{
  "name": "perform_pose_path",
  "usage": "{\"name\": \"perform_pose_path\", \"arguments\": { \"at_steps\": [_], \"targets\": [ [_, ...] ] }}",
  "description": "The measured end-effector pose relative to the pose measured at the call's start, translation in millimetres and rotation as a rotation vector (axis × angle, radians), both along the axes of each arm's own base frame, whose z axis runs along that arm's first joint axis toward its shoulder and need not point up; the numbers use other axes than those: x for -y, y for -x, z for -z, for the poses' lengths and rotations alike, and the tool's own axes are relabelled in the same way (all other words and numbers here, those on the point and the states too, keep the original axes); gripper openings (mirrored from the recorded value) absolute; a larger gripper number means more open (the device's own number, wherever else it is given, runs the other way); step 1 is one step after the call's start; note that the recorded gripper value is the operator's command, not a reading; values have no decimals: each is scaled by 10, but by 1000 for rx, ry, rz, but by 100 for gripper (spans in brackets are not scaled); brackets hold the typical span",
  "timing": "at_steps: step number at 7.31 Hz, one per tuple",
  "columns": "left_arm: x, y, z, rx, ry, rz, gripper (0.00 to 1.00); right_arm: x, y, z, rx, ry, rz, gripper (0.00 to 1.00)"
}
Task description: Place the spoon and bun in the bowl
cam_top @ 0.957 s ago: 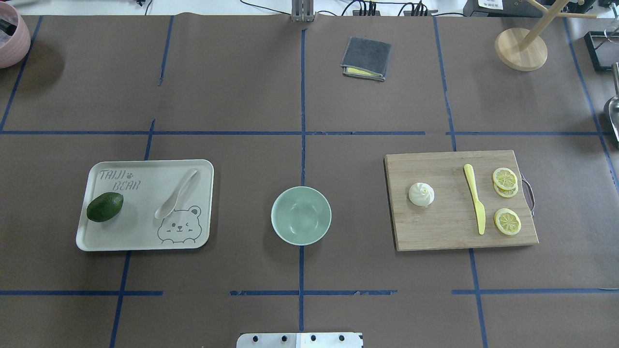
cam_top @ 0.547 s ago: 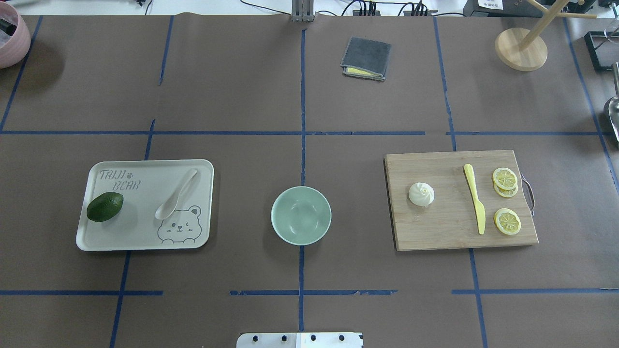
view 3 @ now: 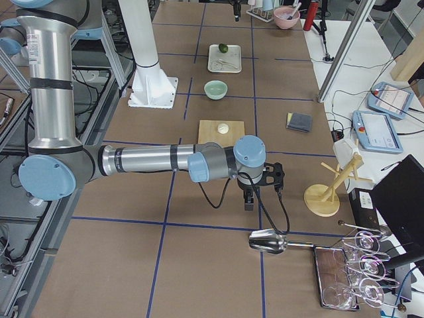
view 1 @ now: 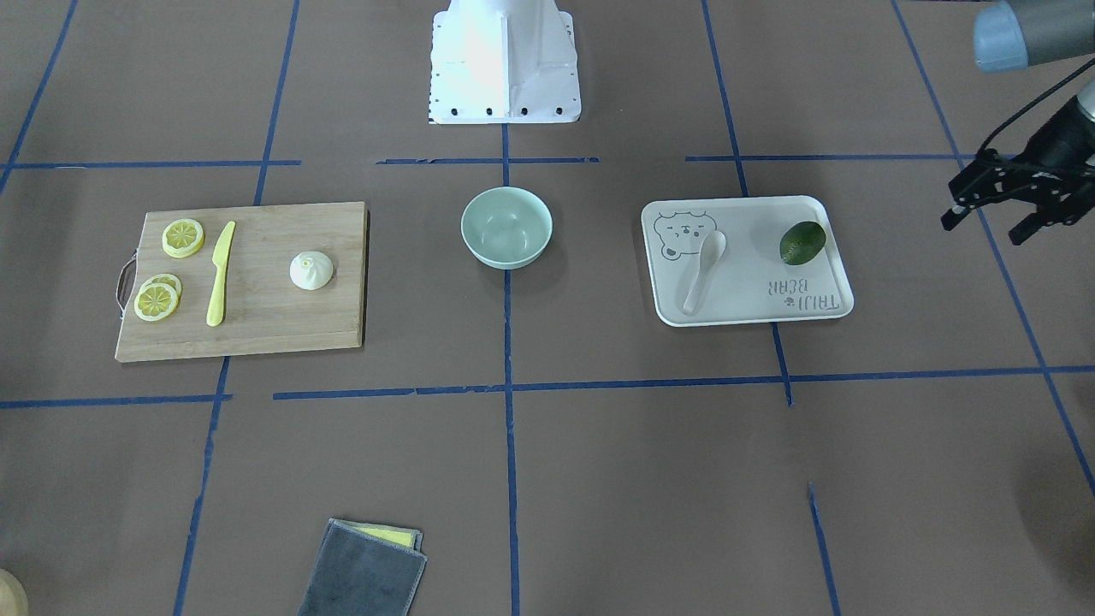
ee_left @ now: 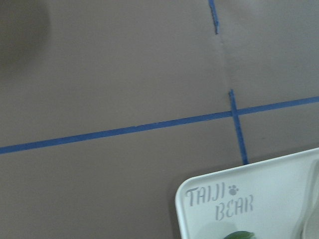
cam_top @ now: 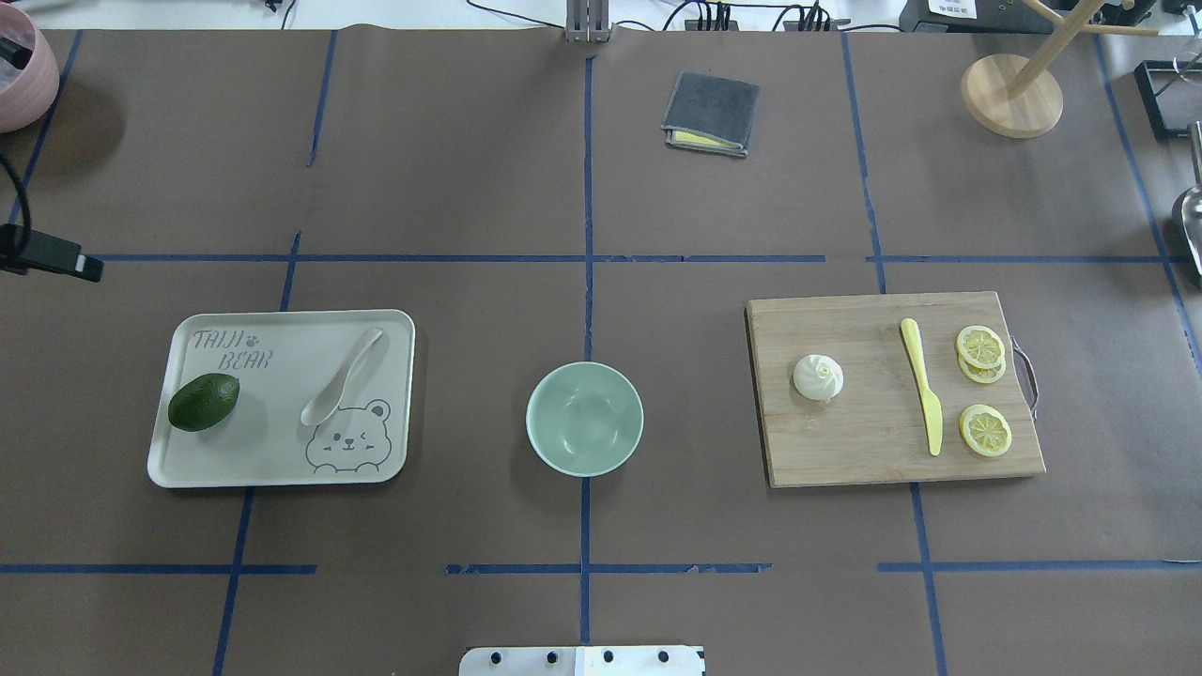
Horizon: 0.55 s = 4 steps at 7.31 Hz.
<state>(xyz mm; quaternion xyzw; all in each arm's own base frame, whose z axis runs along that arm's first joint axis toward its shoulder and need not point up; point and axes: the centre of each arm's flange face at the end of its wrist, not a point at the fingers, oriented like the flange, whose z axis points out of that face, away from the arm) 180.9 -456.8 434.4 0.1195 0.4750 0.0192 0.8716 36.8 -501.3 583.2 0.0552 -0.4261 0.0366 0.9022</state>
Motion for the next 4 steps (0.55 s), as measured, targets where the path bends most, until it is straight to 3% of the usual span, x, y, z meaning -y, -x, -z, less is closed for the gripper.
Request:
{"name": "perform_pose_path", "arguments": {
  "at_steps": [4],
  "targets": [
    [-189,-1345,606,-23,10,60,94,-20,591,633,29,48,-27,100]
  ]
}}
